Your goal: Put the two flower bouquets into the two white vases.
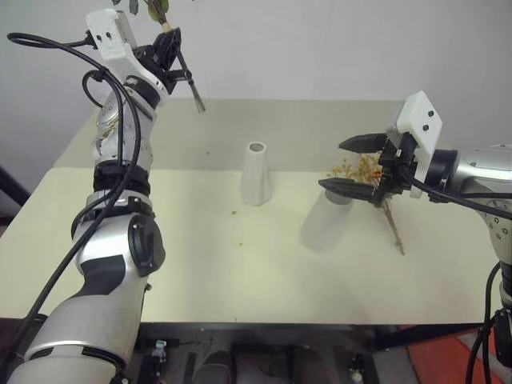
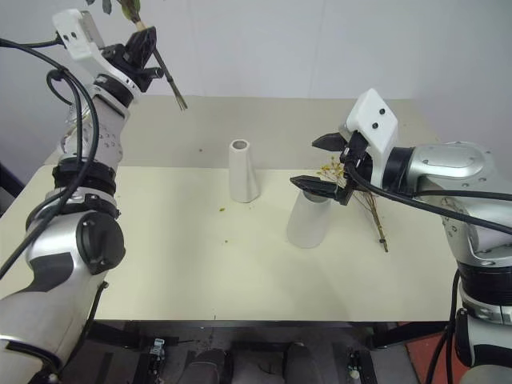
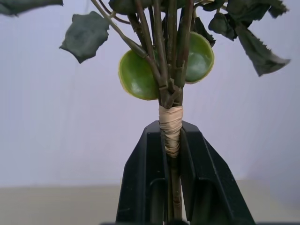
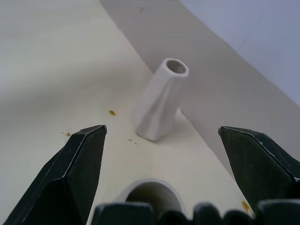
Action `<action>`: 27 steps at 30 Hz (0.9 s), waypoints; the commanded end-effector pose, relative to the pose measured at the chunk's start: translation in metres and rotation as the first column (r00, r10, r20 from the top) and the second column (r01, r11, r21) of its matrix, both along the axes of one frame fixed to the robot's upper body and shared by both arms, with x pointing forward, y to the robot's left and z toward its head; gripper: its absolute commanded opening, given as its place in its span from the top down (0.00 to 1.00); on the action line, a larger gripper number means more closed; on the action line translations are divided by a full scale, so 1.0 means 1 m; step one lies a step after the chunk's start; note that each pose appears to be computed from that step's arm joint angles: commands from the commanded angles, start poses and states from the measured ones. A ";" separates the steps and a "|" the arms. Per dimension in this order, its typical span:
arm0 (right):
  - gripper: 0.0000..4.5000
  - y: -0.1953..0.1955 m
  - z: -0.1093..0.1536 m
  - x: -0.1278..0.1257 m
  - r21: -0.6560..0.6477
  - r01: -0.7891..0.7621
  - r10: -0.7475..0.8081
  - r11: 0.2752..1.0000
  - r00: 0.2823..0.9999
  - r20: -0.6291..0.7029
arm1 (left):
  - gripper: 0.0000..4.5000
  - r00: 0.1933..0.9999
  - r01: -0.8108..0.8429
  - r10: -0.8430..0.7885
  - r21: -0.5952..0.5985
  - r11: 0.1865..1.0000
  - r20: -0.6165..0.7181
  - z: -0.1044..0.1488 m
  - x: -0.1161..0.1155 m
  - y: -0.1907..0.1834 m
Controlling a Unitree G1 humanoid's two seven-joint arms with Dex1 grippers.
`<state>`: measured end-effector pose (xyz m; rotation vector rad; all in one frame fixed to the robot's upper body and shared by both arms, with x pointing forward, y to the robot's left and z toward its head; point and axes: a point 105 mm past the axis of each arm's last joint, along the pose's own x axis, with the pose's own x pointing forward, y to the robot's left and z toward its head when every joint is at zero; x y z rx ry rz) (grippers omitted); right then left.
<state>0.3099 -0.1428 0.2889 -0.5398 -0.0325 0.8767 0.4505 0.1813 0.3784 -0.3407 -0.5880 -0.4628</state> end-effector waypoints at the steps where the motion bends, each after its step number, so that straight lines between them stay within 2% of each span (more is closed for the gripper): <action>1: 0.00 -0.001 0.009 -0.009 0.032 0.032 -0.033 0.999 0.998 0.047 | 0.97 0.986 0.092 -0.081 -0.075 0.993 0.144 0.027 -0.014 0.002; 5: 0.00 0.000 0.004 -0.017 0.052 0.054 -0.056 0.997 0.997 0.047 | 0.97 0.938 0.278 -0.245 -0.108 0.955 0.243 0.036 -0.027 -0.007; 9: 0.00 0.000 0.002 -0.021 0.068 0.079 -0.082 0.995 0.995 0.049 | 0.97 0.901 0.384 -0.344 -0.119 0.916 0.263 0.033 -0.029 -0.018; 16: 0.00 -0.003 0.001 -0.025 0.078 0.123 -0.127 0.989 0.990 0.054 | 0.97 0.908 0.395 -0.389 -0.006 0.919 0.154 0.008 -0.019 -0.052; 21: 0.00 -0.003 0.000 -0.027 0.081 0.136 -0.141 0.987 0.989 0.055 | 0.97 0.910 0.404 -0.402 0.005 0.915 0.101 -0.009 -0.014 -0.060; 27: 0.00 -0.003 -0.001 -0.028 0.076 0.145 -0.149 0.987 0.988 0.051 | 0.97 0.917 0.395 -0.398 0.074 0.916 0.027 -0.029 -0.009 -0.073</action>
